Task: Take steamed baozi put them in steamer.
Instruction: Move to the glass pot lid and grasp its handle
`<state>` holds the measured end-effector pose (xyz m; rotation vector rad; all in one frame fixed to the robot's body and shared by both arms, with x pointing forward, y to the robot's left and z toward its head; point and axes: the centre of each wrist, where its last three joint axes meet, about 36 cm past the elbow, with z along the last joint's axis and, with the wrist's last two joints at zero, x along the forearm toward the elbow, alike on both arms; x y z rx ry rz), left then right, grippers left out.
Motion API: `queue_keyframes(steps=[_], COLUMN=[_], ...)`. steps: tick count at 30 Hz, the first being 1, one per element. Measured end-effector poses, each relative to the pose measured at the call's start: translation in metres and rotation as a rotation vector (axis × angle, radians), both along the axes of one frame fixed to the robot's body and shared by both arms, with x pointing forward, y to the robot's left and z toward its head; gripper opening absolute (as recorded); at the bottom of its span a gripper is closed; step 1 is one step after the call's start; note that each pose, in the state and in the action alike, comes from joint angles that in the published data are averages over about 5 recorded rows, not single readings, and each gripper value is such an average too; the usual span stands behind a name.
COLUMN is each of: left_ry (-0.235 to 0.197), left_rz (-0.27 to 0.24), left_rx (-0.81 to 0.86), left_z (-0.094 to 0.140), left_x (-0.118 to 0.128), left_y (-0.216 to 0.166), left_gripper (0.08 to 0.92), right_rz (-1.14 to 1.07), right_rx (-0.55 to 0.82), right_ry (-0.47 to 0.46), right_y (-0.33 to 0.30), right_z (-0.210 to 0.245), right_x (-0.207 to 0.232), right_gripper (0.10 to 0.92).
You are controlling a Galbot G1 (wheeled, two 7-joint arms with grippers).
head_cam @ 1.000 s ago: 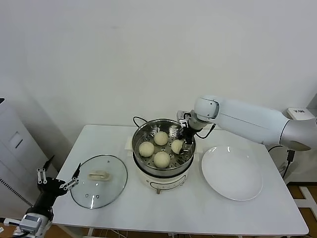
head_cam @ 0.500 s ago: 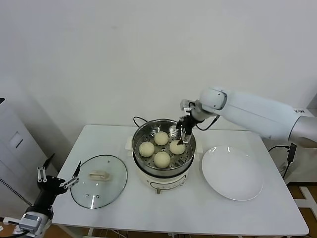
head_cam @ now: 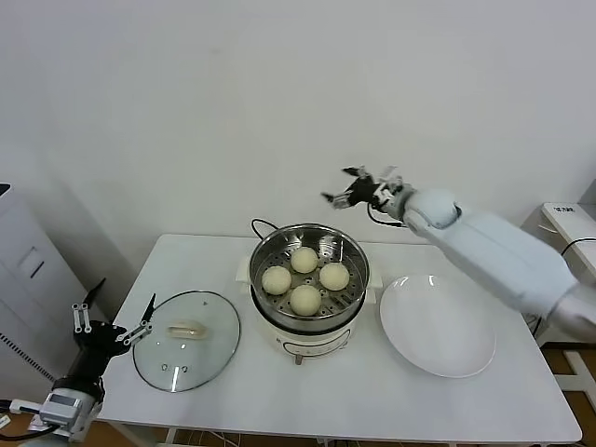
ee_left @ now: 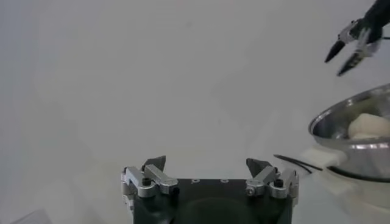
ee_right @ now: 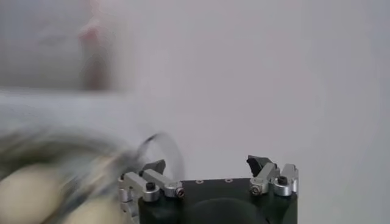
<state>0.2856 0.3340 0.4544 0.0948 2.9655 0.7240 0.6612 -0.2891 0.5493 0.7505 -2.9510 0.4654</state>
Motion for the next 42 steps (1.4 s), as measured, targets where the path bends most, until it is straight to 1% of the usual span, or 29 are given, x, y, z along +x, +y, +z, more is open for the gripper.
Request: queue_keyframes(steps=[4,8,12,18,22,24,27,30,36,42], left_ry=[-0.003,-0.004,-0.001,0.005,0.009,0.005,-0.013,-0.024,-0.023,-0.017], left_rz=[0.0,0.001,0.003,0.004,0.001,0.001,0.0,-0.011,-0.062,-0.111], left_rx=[0.002,0.01,0.021,0.051,0.092,0.128,0.214,0.334,0.574,0.755], left_z=[0.0,-0.002,-0.005,-0.012,-0.02,-0.025,-0.035,-0.051,-0.089,-0.121], left_x=[-0.001,-0.001,-0.003,-0.006,-0.008,-0.009,-0.009,-0.011,-0.018,-0.021], left_y=[-0.002,-0.001,0.001,0.005,0.01,0.014,0.024,0.038,0.064,0.075], left_gripper=[0.823,0.823,0.823,0.823,0.823,0.823,0.823,0.823,0.823,0.823], right_rz=[-0.17,-0.288,-0.37,-0.441,-0.48,-0.503,-0.547,-0.585,-0.631,-0.647], right_rx=[0.168,0.293,0.374,0.448,0.474,0.479,0.474,0.453,0.415,0.38], right_ry=[-0.023,-0.022,-0.02,-0.02,-0.018,-0.013,0.004,0.016,0.016,0.025], right_y=[-0.024,-0.039,-0.047,-0.046,-0.045,-0.045,-0.046,-0.049,-0.055,-0.058], right_z=[-0.033,-0.069,-0.102,-0.139,-0.154,-0.159,-0.166,-0.171,-0.169,-0.169], right_x=[-0.024,-0.059,-0.105,-0.187,-0.243,-0.27,-0.308,-0.338,-0.372,-0.391], right_gripper=[0.823,0.823,0.823,0.823,0.823,0.823,0.823,0.823,0.823,0.823])
